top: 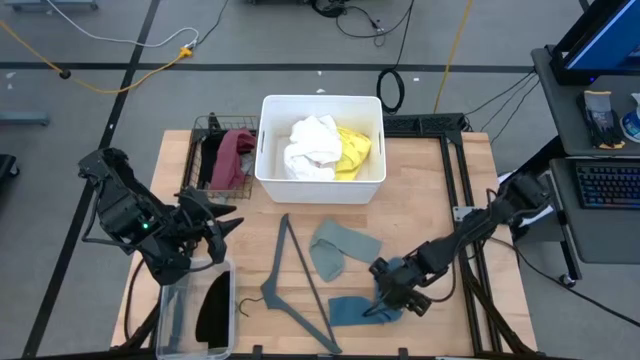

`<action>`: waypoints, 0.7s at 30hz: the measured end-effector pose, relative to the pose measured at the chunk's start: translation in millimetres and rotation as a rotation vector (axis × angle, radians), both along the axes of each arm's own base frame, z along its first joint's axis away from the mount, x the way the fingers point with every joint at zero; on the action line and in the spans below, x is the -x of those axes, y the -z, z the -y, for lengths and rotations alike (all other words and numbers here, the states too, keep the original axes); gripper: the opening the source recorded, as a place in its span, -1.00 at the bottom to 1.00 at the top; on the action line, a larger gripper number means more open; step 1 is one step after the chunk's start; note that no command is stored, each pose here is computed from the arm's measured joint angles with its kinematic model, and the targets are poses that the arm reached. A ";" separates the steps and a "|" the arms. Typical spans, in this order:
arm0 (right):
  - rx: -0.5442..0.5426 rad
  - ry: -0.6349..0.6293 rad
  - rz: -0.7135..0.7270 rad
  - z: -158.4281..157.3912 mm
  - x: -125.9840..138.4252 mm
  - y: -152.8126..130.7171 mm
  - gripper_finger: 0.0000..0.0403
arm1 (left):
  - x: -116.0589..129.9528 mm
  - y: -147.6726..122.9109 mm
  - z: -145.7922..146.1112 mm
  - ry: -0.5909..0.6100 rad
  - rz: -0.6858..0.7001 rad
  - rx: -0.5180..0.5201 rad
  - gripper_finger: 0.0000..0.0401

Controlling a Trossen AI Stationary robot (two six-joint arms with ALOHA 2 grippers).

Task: Pick & Place Cloths
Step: Put the blue sock into the transparent bin

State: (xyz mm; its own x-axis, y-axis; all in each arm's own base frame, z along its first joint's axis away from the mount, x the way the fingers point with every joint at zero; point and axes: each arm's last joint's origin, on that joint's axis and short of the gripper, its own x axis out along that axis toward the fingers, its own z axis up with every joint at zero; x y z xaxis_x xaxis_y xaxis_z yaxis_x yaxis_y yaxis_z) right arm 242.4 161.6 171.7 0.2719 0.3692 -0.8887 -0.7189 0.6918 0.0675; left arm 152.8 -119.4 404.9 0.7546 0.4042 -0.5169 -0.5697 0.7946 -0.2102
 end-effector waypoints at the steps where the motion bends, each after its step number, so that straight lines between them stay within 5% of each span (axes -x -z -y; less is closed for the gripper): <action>1: 0.019 -0.008 -0.001 -0.2 -0.9 3.6 0.48 | 0.0 0.0 0.1 0.000 0.000 0.000 -0.16; 13: 0.089 -0.030 -0.089 -6.7 -7.8 40.6 0.42 | 0.1 0.4 0.5 0.013 -0.015 0.009 -0.16; 21: 0.006 0.128 -0.073 -6.6 -13.6 34.7 -0.18 | 0.1 0.4 0.5 0.016 -0.018 0.004 -0.16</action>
